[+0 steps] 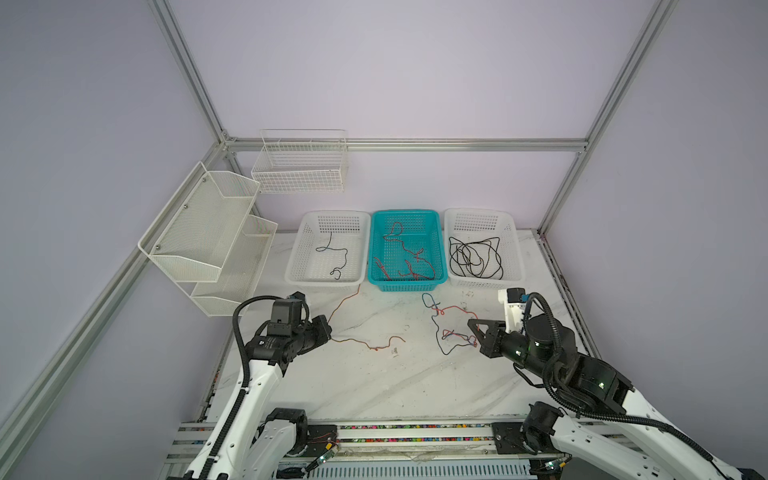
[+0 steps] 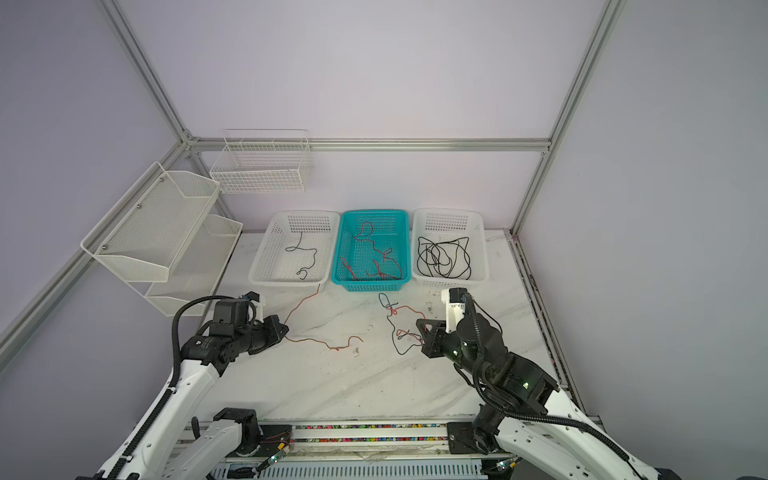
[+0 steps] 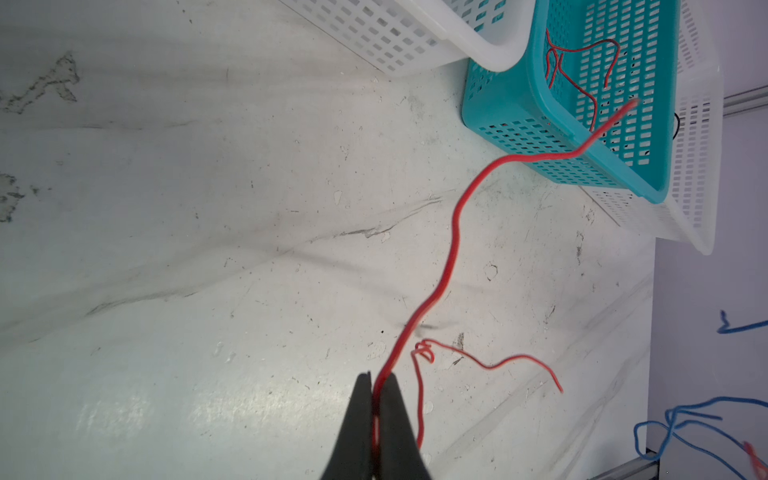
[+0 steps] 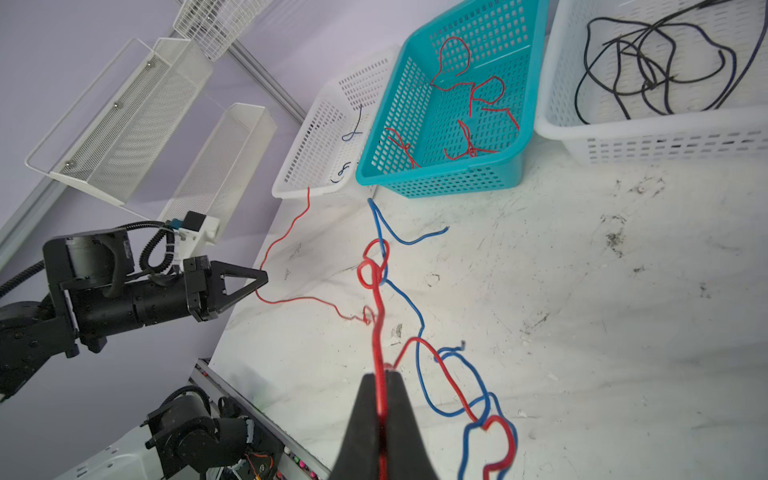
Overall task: Untangle the cables
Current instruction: 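Carry the red wire over the teal basket with the left gripper, then lower the red wire into the teal basket and open the left gripper, then bring the left gripper to the right gripper and grasp the blue wire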
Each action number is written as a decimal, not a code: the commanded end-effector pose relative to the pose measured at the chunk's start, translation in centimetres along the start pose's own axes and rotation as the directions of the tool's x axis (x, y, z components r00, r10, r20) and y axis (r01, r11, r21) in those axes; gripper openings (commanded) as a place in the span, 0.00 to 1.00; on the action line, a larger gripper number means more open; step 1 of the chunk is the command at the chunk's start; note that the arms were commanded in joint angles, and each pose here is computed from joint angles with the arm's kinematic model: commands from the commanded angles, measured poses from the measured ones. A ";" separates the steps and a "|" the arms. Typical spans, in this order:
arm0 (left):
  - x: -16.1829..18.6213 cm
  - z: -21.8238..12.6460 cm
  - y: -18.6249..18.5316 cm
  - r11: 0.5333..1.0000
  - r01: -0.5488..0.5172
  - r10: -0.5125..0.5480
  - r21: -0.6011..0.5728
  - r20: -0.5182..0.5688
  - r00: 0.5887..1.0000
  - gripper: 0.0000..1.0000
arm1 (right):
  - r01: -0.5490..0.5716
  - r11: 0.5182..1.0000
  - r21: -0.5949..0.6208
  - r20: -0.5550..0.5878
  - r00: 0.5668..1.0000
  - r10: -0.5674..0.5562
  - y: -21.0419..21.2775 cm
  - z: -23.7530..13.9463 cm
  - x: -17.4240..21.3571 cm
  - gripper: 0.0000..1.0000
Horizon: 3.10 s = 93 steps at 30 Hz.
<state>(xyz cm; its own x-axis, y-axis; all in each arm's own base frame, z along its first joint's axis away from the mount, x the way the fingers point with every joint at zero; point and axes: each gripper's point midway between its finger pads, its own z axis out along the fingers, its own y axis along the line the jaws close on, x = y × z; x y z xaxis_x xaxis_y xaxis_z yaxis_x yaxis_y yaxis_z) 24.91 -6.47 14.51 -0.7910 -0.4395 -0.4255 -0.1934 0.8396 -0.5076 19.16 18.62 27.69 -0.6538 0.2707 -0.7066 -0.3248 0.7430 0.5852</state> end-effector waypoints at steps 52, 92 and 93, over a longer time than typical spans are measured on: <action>-20.8 18.1 -24.8 0.882 -0.458 0.452 0.111 0.079 0.889 0.02 | -0.012 0.979 -0.203 0.167 0.985 0.047 1.6 -4.7 -1.5 0.00; 2.9 -1.1 -27.0 0.599 -0.389 0.439 0.700 0.119 0.890 0.64 | -0.054 0.967 -0.249 0.210 0.972 0.108 2.9 -3.5 -3.1 0.00; 3.2 -1.0 -27.0 0.594 -0.389 0.443 0.704 0.116 0.889 0.64 | -0.052 0.965 -0.259 0.208 0.972 0.108 3.1 -3.5 -3.1 0.00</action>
<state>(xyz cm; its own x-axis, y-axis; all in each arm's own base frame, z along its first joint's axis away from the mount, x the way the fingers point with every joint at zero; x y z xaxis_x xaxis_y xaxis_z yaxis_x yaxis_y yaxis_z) 27.55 -29.65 25.70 -0.7751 -0.0164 -0.6316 0.5341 0.5170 -0.6689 17.86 17.61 31.12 -0.5513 0.4326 -0.7134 -0.4199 0.5951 0.6852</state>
